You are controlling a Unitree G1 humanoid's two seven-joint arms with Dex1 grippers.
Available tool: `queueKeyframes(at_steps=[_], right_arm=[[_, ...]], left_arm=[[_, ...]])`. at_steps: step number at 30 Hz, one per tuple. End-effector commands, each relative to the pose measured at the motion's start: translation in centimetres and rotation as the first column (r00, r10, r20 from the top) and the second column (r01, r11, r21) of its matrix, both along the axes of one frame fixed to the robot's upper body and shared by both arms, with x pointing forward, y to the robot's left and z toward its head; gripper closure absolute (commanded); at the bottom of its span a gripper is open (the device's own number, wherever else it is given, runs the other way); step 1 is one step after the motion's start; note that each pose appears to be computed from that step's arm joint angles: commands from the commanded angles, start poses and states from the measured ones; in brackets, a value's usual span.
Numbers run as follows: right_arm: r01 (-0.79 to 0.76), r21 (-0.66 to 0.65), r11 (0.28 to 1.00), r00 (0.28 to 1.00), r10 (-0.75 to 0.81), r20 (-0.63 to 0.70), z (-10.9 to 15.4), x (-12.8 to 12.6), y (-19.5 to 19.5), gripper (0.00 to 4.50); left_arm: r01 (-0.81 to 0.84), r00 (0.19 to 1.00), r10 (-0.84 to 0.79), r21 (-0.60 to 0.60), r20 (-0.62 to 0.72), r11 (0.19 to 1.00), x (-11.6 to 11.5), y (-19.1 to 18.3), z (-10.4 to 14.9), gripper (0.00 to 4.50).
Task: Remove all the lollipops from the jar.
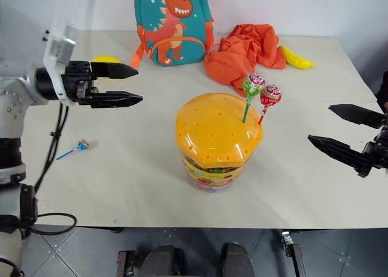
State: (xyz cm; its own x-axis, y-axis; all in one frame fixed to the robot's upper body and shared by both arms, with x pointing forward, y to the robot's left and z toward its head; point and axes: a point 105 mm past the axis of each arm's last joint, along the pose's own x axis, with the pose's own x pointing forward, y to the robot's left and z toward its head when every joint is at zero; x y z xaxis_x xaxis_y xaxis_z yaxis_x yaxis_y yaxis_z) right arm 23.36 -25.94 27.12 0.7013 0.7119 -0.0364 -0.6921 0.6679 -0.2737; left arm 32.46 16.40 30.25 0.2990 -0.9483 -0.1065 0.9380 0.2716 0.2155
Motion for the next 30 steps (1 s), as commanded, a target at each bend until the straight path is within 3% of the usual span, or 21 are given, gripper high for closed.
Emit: queueKeyframes(at_steps=[1, 6, 16, 20, 30], right_arm=[[-0.036, 0.027, 0.999, 0.999, 0.036, 0.004, 0.4, 0.1, 2.0, 0.0], [-0.112, 0.115, 0.987, 0.994, 0.111, 0.016, 1.4, 0.6, 4.0, 0.0], [-0.247, 0.137, 0.959, 0.969, 0.244, 0.036, 1.9, 2.4, 7.6, 0.0], [-0.256, 0.158, 0.954, 0.966, 0.245, 0.086, 3.0, 2.5, 7.4, 0.93], [-0.28, 0.112, 0.953, 0.958, 0.27, 0.098, 4.0, 1.9, 7.6, 4.41]], left_arm=[[0.152, 0.984, -0.142, -0.09, 0.111, 0.984, -1.7, 0.8, 0.5, 0.01], [0.279, 0.955, -0.262, -0.117, 0.139, 0.953, -3.1, 1.3, -0.5, 0.01], [0.221, 0.972, -0.21, -0.1, 0.109, 0.97, -3.9, 2.2, -1.7, 0.01], [0.196, 0.977, -0.185, -0.099, 0.106, 0.976, -4.2, 2.5, -1.8, 0.0], [0.205, 0.975, -0.194, -0.111, 0.105, 0.972, -4.4, 2.2, -1.8, 0.0]])
